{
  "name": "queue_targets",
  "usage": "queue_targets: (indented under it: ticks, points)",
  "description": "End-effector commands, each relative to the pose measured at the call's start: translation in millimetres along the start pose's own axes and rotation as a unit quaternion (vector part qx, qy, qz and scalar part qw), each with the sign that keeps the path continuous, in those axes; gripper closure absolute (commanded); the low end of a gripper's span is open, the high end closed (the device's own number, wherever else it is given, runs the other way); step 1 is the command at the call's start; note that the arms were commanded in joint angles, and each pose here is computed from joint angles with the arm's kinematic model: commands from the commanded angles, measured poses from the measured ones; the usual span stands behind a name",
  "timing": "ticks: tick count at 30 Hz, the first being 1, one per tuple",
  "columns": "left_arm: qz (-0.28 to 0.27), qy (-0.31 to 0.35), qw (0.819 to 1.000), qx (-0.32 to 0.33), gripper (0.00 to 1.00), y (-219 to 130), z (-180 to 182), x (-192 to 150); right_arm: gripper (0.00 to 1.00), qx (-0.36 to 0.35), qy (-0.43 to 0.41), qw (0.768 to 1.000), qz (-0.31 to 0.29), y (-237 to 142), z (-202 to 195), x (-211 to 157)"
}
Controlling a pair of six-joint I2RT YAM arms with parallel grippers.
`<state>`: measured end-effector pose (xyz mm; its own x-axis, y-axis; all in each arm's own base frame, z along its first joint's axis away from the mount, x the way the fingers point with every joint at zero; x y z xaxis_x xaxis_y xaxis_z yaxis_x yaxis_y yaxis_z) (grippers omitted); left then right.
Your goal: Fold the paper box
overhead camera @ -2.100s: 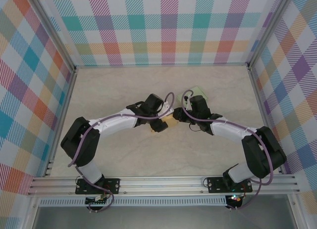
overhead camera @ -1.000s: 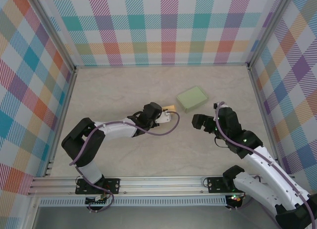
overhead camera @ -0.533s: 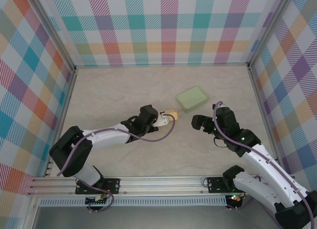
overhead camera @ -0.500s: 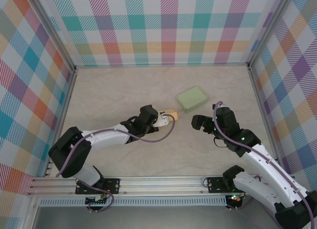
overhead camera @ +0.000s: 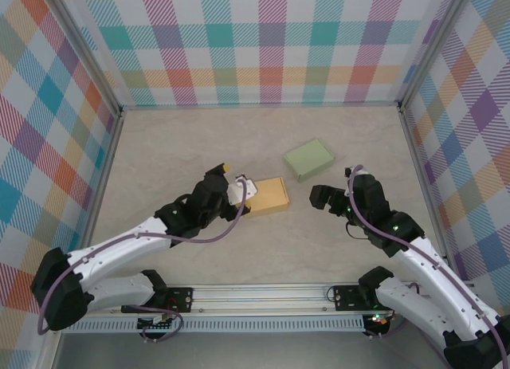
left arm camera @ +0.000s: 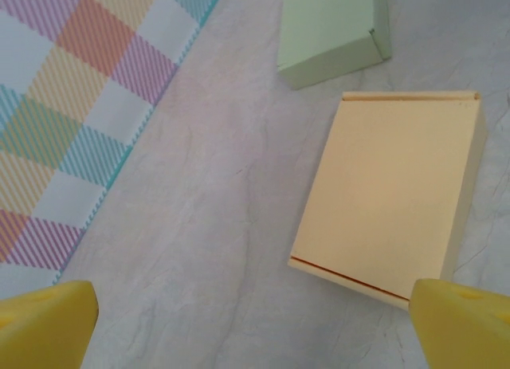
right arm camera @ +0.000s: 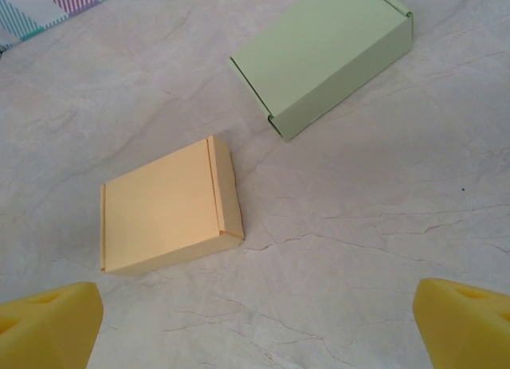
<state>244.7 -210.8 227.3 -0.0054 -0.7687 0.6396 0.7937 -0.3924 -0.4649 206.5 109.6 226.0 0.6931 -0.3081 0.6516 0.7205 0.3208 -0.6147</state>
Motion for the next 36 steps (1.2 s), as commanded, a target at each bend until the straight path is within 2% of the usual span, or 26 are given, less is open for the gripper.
queue_targets:
  ticks: [1, 6, 9, 13, 16, 21, 24, 27, 30, 36]
  points:
    - [0.005, -0.085, 0.994, 0.065, 0.0, -20.0, 24.2, -6.1, 0.0, -0.009, -0.007, 1.0, -0.001, 2.8, -4.2, -2.7]
    - [0.038, -0.195, 0.966, 0.167, 0.0, -39.7, 64.5, -41.0, 0.0, -0.04, -0.041, 0.997, -0.057, 11.0, -13.1, 9.1]
    - [0.062, -0.255, 0.937, 0.229, 0.0, -46.4, 82.1, -68.2, 0.0, -0.036, -0.096, 0.99, -0.092, 20.2, -10.4, 16.8]
    - [0.082, -0.332, 0.892, 0.296, 0.0, -51.0, 98.8, -103.6, 0.0, -0.069, -0.146, 0.977, -0.139, 31.7, -16.4, 28.3]
    - [0.094, -0.363, 0.867, 0.328, 0.0, -46.9, 103.2, -129.3, 0.0, -0.088, -0.179, 0.967, -0.16, 43.8, -21.2, 33.5]
    - [0.098, -0.381, 0.852, 0.344, 0.0, -27.9, 105.5, -159.7, 0.0, -0.122, -0.246, 0.946, -0.175, 66.5, -31.9, 38.8]
    - [0.07, -0.393, 0.855, 0.33, 0.0, -10.2, 100.5, -175.7, 0.0, -0.136, -0.255, 0.937, -0.198, 74.1, -41.7, 45.2]
    - [0.037, -0.408, 0.861, 0.301, 0.0, 5.3, 101.9, -179.3, 0.0, -0.134, -0.249, 0.936, -0.209, 80.9, -53.1, 48.5]
    - [0.034, -0.394, 0.871, 0.29, 0.0, 16.1, 102.1, -181.6, 0.0, -0.141, -0.246, 0.937, -0.203, 87.9, -65.3, 50.0]
    - [0.013, -0.414, 0.863, 0.288, 0.0, 20.5, 99.0, -194.9, 0.0, -0.139, -0.236, 0.94, -0.206, 96.6, -80.9, 49.1]
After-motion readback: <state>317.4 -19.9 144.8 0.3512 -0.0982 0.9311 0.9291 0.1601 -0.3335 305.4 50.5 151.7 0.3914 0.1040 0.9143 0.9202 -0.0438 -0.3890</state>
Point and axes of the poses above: each hand's point on the last joint's axis, 136 mm out from that joint toward the fingers, its own y axis out along the fingers, its own z axis along the line the jaws close on, x = y × z, the point moved 4 cm from there along -y, back along the fingers, and after that the axes turned 3 degrees about y, right-handed, at the moved point
